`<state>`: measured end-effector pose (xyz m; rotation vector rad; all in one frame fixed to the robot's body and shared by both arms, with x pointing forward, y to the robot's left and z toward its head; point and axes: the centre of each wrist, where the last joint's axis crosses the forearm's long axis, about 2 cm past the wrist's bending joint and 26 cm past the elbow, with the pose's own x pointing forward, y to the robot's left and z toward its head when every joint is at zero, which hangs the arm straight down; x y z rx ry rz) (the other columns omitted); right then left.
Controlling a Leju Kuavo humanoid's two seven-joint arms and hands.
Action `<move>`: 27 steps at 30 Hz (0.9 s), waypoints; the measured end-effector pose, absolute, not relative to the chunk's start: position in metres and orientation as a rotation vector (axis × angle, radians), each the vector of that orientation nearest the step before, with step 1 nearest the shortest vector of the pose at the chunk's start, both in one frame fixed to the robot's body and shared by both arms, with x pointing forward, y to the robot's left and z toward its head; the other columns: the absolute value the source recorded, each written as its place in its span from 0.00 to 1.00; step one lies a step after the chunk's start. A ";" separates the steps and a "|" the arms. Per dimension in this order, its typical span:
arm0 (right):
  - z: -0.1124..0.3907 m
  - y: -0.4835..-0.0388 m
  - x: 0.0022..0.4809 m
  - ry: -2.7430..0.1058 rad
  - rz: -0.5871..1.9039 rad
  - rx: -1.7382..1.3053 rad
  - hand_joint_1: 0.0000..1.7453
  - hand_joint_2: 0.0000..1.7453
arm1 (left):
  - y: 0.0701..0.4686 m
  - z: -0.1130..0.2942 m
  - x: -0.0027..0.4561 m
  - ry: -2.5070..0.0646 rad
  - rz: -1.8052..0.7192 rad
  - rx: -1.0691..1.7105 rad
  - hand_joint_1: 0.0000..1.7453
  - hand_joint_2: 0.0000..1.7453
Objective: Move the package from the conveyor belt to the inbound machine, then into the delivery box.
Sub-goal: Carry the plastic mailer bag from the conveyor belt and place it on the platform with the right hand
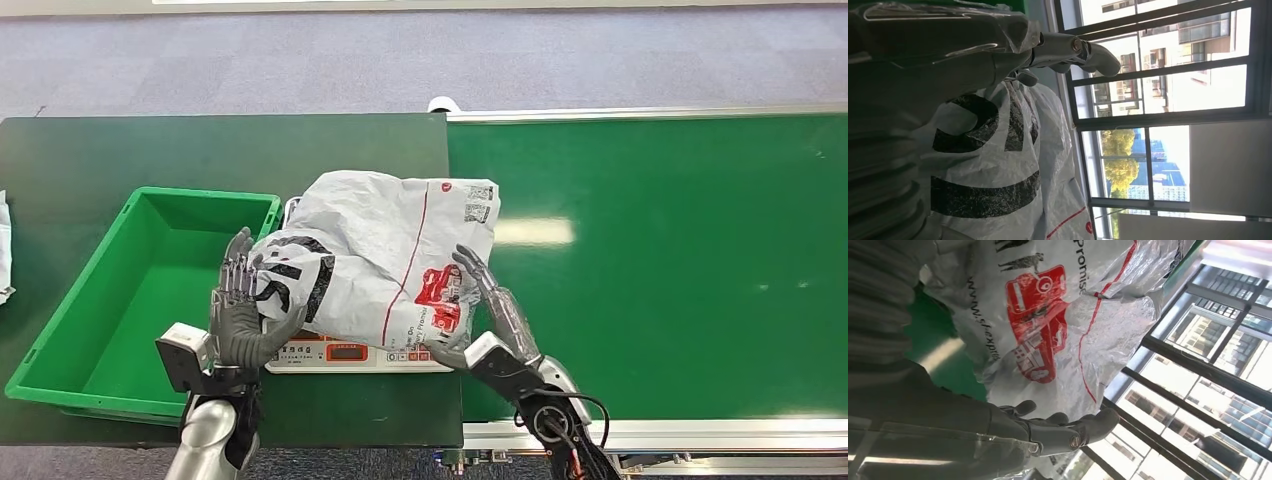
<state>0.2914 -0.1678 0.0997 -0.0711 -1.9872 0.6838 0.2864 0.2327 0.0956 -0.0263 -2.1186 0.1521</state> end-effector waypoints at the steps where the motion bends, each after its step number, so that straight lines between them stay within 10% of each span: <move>1: 0.096 -0.171 0.289 -1.974 0.658 -0.051 0.00 1.00 | 0.233 0.095 0.285 -2.116 0.152 -0.024 0.00 1.00; 27: 0.103 -0.268 0.286 -1.971 0.283 -0.249 0.00 1.00 | 0.229 0.117 0.290 -2.265 -0.428 0.764 0.00 1.00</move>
